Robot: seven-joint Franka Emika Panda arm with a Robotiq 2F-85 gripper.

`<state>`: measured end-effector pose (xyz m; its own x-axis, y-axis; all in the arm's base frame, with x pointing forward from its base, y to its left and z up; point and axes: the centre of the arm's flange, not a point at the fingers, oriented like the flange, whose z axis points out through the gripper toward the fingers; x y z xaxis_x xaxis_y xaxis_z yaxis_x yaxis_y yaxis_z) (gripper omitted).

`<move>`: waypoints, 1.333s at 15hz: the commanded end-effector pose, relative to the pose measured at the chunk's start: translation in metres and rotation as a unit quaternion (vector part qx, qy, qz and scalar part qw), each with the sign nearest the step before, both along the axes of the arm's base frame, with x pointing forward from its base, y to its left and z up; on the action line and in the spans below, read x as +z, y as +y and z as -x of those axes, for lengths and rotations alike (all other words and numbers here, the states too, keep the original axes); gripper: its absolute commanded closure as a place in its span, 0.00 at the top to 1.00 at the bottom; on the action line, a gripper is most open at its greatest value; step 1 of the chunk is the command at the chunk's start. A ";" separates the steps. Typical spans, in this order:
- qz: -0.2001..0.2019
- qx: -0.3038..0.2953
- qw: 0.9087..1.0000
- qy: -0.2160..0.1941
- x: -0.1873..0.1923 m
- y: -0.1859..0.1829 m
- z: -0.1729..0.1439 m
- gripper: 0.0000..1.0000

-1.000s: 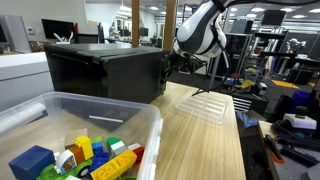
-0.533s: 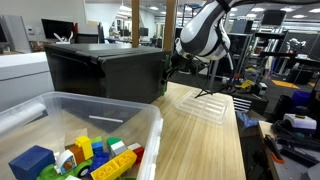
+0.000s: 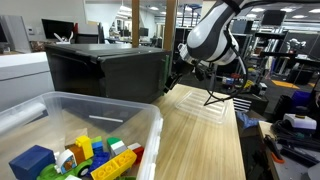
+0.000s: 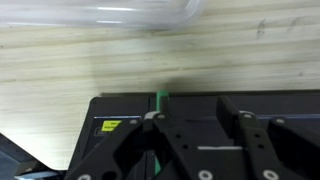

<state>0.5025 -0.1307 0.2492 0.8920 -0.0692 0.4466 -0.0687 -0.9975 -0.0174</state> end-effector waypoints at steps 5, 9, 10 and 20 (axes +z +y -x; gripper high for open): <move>-0.001 0.011 1.000 0.007 -0.002 0.013 0.007 0.94; -0.001 0.011 1.000 0.007 -0.002 0.013 0.007 1.00; -0.001 0.011 1.000 0.007 -0.002 0.013 0.007 1.00; -0.001 0.011 1.000 0.007 -0.002 0.013 0.007 1.00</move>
